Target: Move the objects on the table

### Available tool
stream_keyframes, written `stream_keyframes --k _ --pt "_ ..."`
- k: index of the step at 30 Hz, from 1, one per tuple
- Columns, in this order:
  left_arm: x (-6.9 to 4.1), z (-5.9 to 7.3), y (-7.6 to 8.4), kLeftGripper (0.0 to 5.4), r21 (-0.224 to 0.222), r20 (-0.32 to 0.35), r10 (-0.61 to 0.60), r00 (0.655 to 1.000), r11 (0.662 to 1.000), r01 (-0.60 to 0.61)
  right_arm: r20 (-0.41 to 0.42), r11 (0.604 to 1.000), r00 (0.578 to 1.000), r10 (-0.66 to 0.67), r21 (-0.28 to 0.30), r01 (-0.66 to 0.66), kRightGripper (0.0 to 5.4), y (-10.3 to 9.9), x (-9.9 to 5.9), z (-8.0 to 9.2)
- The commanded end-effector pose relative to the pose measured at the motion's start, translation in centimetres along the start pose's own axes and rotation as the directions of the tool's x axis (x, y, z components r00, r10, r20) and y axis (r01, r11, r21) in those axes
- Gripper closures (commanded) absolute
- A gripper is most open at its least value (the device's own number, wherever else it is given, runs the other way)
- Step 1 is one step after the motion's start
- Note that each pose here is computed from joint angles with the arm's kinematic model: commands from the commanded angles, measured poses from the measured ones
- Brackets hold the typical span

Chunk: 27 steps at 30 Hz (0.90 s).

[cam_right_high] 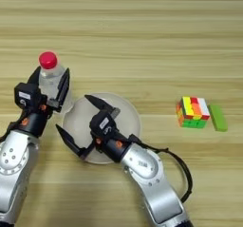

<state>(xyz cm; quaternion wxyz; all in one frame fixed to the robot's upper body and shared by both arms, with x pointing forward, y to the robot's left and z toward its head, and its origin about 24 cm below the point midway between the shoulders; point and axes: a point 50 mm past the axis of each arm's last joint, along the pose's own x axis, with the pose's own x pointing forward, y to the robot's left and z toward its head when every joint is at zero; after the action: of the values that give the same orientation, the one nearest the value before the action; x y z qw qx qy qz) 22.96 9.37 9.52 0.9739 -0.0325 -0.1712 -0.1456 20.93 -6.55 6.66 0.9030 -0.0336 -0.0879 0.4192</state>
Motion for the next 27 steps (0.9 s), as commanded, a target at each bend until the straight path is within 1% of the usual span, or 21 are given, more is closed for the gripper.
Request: stream_keyframes --k 1,5,8,9,13,20,27 --pt "0.2 0.6 -1.4 2.43 -0.03 0.024 -0.053 0.998 0.998 0.053 -0.015 1.0 1.0 0.003 -0.027 -0.004 0.0 0.1 0.6 -0.3" --pt "0.1 0.6 -2.7 2.43 -0.051 0.021 -0.114 0.993 0.992 0.115 -0.021 0.998 0.999 -0.028 -0.05 0.026 0.0 -0.4 1.0 -0.5" --pt "0.0 0.8 -3.4 2.44 -0.103 0.026 -0.153 0.988 0.983 0.155 -0.018 0.997 0.999 -0.046 -0.056 0.045 0.0 -0.7 1.2 -0.5" --pt "-0.1 0.9 -3.5 2.44 -0.109 0.027 -0.154 0.988 0.982 0.156 -0.017 0.997 0.999 -0.051 -0.06 0.05 0.0 -0.8 1.2 -0.5" --pt "-0.1 0.9 -3.3 2.45 -0.108 0.023 -0.152 0.988 0.982 0.154 -0.014 0.996 0.998 -0.058 -0.066 0.057 0.0 -0.9 1.3 -0.5" --pt "0.0 0.7 -3.5 2.45 -0.113 0.014 -0.162 0.987 0.98 0.162 -0.014 0.995 0.997 -0.07 -0.073 0.069 0.0 -1.1 1.5 -0.7" --pt "-0.1 0.4 -4.1 2.45 -0.132 0.001 -0.183 0.983 0.974 0.182 -0.008 0.994 0.997 -0.081 -0.068 0.08 0.0 -1.3 1.7 -0.7"
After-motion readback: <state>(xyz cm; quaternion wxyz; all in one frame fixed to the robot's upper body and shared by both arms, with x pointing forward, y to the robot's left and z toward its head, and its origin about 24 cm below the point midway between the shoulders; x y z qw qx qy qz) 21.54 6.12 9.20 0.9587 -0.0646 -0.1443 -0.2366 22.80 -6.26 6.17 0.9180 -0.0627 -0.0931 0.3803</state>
